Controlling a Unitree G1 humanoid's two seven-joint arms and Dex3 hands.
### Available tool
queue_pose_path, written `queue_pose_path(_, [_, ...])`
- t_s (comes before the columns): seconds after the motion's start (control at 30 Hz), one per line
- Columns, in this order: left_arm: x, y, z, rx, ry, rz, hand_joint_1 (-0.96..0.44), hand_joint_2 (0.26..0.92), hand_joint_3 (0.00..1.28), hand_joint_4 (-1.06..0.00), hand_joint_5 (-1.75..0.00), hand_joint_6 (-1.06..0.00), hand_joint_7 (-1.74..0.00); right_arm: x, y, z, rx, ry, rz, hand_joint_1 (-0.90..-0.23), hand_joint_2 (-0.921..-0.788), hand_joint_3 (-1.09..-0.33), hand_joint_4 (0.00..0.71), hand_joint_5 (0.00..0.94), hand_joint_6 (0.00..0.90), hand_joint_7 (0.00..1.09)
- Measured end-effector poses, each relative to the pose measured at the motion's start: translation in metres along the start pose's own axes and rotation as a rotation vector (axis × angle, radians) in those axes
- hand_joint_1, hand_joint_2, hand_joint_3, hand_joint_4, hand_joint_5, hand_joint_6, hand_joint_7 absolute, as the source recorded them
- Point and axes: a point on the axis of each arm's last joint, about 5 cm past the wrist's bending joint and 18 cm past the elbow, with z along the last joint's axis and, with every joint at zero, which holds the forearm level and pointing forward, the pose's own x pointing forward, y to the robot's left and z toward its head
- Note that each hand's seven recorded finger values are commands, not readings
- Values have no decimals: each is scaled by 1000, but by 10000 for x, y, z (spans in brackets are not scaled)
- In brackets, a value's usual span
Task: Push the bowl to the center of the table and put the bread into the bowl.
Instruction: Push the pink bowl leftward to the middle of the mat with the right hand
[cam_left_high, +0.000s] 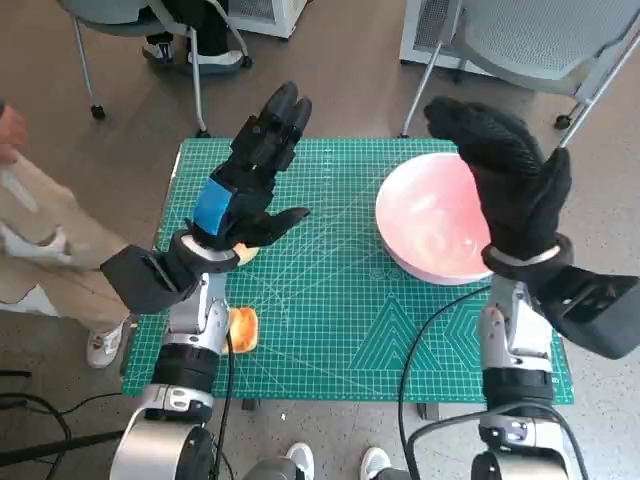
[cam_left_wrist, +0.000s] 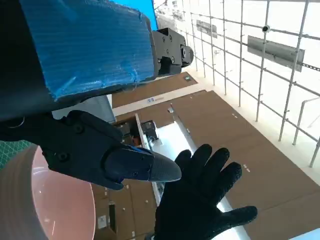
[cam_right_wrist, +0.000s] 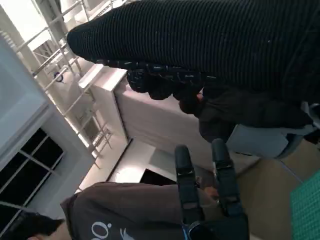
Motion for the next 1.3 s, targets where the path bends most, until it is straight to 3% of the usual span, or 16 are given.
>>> queue_pose_path(0.27, [-13, 6, -12, -9, 3, 2, -529, 921, 210, -1, 0, -86, -108, -84, -254, -49, -60, 80, -75, -622, -921, -743, 263, 3, 109, 512])
queue_pose_path(0.43, [-17, 11, -11, -11, 1, 2, -525, 921, 212, -1, 0, -85, -110, -132, -439, -60, -124, 156, -163, -628, -921, -752, 260, 1, 108, 480])
queue_pose_path(0.57, [-20, 15, -12, -16, -3, 4, -525, 921, 212, 0, 0, -84, -111, -164, -562, -68, -142, 217, -254, -633, -921, -752, 246, 0, 98, 459])
queue_pose_path(0.93, [-39, 25, -26, -35, -4, 5, -523, 921, 207, -4, -2, -87, -114, -227, -697, -132, -69, 360, -439, -626, -921, -774, 234, 0, 113, 374])
queue_pose_path(1.3, [-47, 39, -31, -57, 0, 4, -523, 921, 200, -8, -3, -87, -116, -353, -716, -198, -30, 483, -524, -581, -921, -856, 230, 4, 176, 289])
